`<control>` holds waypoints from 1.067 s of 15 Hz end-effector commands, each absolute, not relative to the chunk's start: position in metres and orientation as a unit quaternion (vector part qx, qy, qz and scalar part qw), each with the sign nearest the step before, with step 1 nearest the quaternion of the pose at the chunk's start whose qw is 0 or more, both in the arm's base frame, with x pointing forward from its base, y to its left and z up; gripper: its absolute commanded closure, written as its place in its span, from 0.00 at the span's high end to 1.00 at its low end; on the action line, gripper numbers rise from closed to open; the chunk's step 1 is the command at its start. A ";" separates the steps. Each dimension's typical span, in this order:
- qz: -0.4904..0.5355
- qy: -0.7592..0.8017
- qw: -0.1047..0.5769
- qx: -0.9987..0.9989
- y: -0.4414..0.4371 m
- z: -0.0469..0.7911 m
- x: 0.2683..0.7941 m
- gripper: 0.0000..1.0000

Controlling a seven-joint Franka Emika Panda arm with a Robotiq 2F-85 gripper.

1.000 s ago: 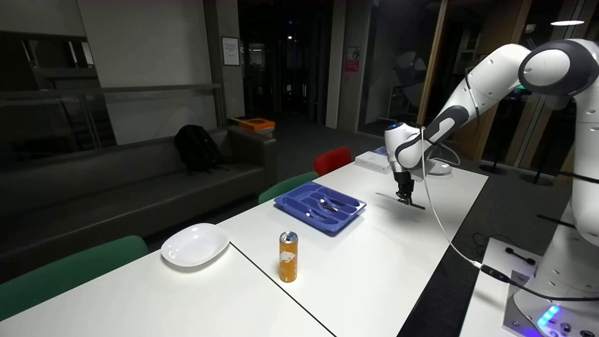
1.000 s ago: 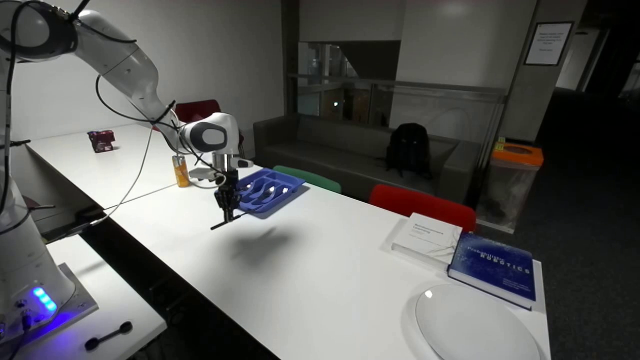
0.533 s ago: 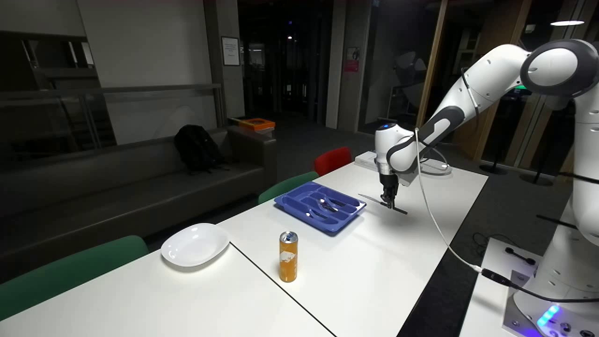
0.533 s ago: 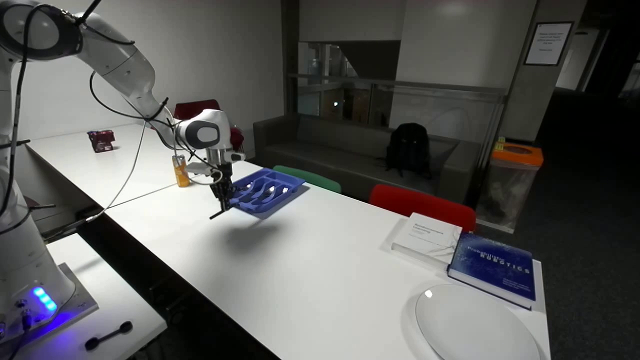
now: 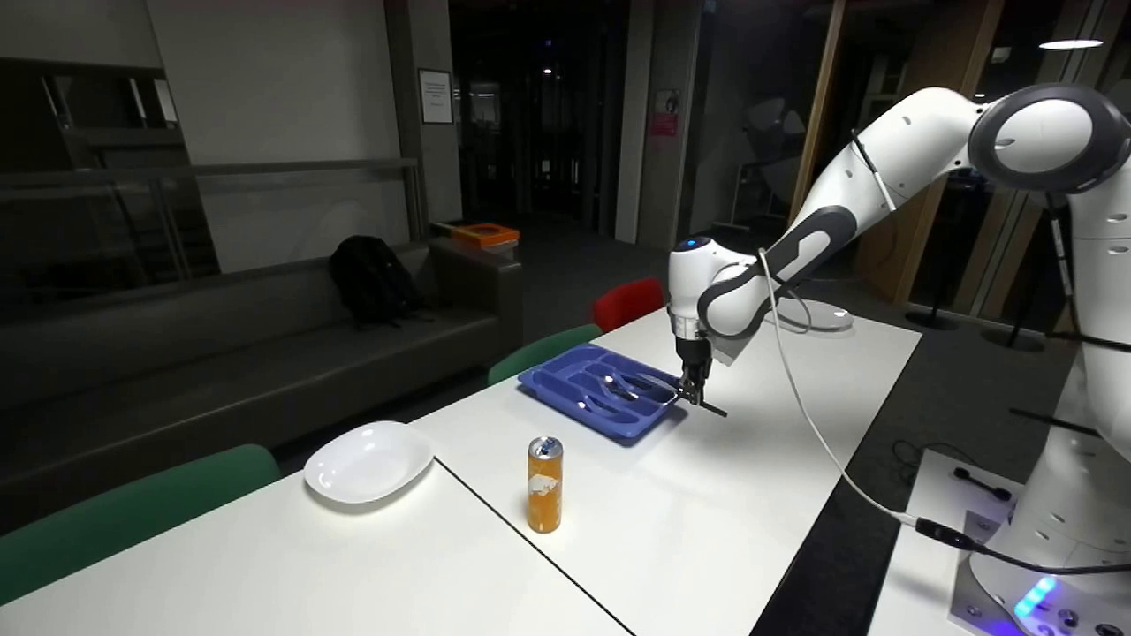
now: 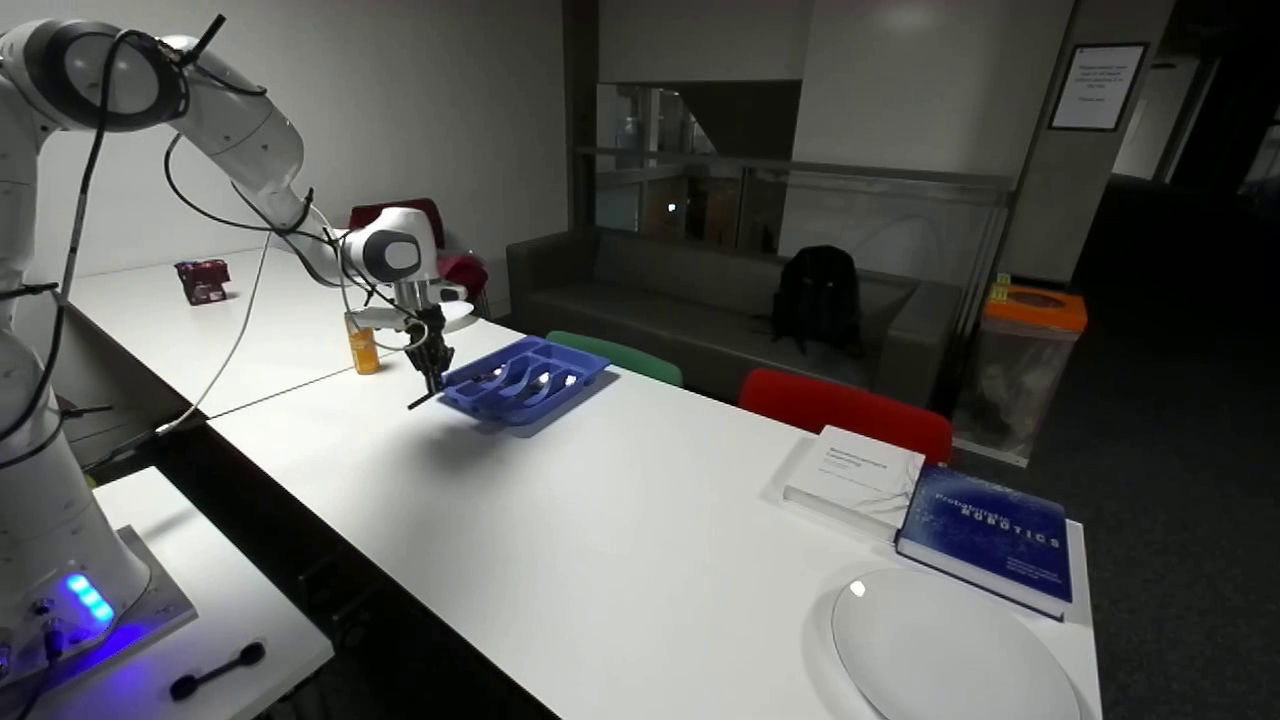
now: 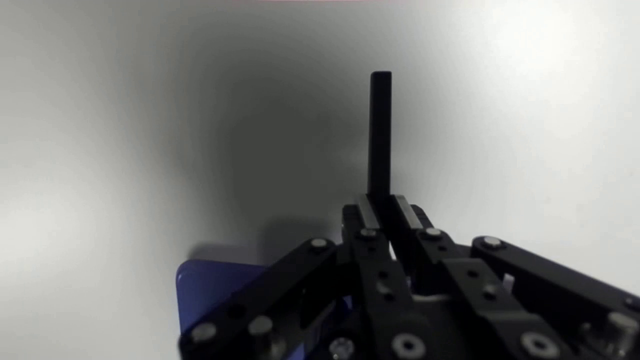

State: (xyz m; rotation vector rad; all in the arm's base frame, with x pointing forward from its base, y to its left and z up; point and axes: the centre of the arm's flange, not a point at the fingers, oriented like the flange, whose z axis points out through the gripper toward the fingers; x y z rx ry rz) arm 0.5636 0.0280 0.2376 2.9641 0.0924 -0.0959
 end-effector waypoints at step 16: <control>-0.059 -0.011 0.046 0.997 0.070 0.222 0.689 0.03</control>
